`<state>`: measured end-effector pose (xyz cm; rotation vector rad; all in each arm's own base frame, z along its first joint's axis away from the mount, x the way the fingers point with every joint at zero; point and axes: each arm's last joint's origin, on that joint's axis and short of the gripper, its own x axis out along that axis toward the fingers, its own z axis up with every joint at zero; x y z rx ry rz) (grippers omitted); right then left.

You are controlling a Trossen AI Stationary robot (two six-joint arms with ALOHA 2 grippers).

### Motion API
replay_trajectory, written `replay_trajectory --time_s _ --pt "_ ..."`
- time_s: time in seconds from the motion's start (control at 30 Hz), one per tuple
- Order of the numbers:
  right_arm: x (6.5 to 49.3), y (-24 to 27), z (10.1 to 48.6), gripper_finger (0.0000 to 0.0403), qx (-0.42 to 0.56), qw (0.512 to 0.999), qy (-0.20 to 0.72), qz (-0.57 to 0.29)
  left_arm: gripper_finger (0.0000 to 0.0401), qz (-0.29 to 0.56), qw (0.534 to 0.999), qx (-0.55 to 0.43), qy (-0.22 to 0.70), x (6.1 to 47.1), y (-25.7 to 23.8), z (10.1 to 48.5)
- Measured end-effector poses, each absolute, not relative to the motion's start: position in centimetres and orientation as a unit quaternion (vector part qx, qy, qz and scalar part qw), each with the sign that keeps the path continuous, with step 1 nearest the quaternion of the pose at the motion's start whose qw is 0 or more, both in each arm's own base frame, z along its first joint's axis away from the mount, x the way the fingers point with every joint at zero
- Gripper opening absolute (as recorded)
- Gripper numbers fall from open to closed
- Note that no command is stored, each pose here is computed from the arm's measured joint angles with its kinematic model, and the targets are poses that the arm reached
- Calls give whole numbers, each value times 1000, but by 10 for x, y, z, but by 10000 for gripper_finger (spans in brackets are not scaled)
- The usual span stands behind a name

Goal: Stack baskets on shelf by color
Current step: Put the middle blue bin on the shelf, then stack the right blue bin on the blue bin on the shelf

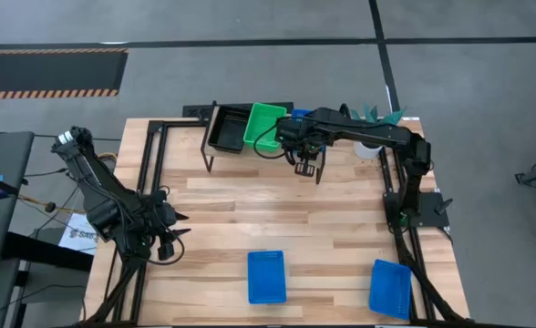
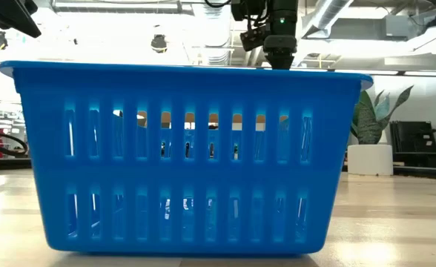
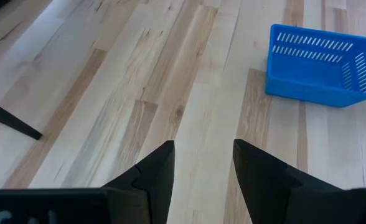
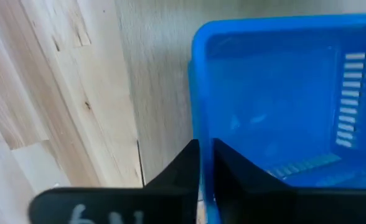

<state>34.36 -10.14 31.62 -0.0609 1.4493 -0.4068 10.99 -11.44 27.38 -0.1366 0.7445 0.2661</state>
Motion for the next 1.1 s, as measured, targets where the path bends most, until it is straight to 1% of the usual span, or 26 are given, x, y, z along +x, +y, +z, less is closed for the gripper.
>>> replay_trajectory --time_s 0.13,0.27,0.43,0.57,0.67,0.77,0.87,0.97,1.1 --pt "345 -101 316 93 -28 735 652 -186 153 130 921 -66 363 110 -114 274" --pt "344 -100 322 138 -19 740 646 -186 153 130 921 -66 363 110 -114 274" --pt "341 -89 354 187 40 763 619 -181 153 128 921 -62 363 110 -114 274" --pt "336 -65 377 207 82 771 605 -183 153 129 921 -62 361 110 -114 274" --pt "329 -29 387 211 117 782 594 -150 153 129 921 -62 361 110 -114 274" --pt "315 19 387 209 120 781 597 -136 153 128 922 -60 361 110 -114 274" --pt "296 72 372 204 127 767 614 -139 153 129 922 -59 360 110 -114 274" --pt "267 123 352 202 148 740 634 -169 153 130 924 -53 355 110 -114 274" --pt "235 188 319 205 199 727 630 -187 153 132 925 -52 352 110 -114 274"
